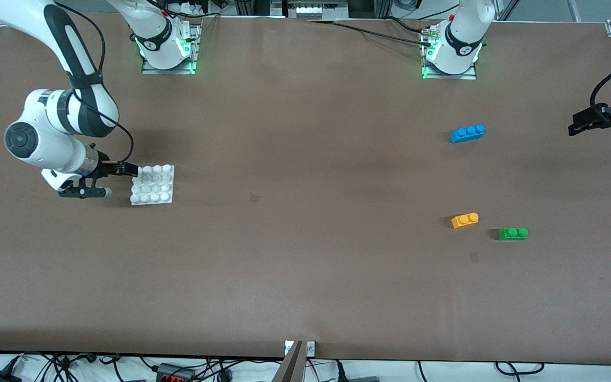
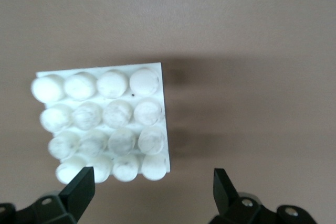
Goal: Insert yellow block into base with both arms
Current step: 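Lower the right gripper onto the white base plate and grasp it, then slide the base plate toward table center while the left gripper reaches the yellow brick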
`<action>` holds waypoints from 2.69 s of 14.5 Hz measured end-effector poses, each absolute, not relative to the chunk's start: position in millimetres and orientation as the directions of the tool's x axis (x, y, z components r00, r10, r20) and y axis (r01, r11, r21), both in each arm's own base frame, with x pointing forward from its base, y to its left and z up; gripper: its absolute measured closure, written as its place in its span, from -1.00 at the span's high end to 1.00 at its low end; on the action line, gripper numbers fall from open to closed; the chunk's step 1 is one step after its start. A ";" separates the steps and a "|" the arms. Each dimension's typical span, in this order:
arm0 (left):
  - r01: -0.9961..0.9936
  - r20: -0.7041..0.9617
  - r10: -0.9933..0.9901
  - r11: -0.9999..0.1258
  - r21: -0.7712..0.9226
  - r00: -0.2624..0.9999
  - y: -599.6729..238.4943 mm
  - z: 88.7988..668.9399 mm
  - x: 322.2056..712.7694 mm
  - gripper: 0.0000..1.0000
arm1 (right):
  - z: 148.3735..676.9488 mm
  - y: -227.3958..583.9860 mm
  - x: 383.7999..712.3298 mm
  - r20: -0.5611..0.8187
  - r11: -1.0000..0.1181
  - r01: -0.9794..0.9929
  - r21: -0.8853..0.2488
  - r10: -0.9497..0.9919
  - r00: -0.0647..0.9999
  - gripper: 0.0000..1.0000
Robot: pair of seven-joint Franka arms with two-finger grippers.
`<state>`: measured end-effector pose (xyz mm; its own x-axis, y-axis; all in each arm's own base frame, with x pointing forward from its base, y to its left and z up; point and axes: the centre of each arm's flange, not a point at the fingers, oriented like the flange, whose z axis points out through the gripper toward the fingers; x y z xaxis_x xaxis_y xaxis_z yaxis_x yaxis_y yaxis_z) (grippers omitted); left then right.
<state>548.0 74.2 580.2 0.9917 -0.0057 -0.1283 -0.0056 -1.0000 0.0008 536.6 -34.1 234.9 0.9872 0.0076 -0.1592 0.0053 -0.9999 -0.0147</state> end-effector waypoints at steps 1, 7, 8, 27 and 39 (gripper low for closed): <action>-0.006 -0.128 -0.006 -1.000 0.001 0.992 74.2 580.2 548.0 1.00 | 224.6 -37.1 536.2 -0.161 -1.000 0.008 -0.030 0.012 0.987 1.00; -0.006 -0.128 -0.006 -1.000 0.001 0.992 74.2 580.2 547.9 1.00 | 200.6 -39.2 533.7 -0.159 -0.986 -0.005 -0.165 0.022 0.987 1.00; -0.006 -0.128 -0.006 -1.000 0.001 0.992 74.2 580.2 547.9 1.00 | 198.2 -38.2 533.8 -0.159 -0.986 -0.004 -0.165 0.023 0.987 1.00; -0.005 -0.130 -0.005 -1.000 0.001 0.992 74.5 579.5 548.2 1.00 | 179.3 -24.2 534.2 -0.168 -0.985 0.020 -0.173 0.049 0.985 0.34; 0.020 -0.160 0.004 -0.995 0.098 0.987 64.1 431.0 622.1 1.00 | 181.4 108.2 535.4 -0.171 -0.981 0.113 -0.157 0.140 0.975 0.31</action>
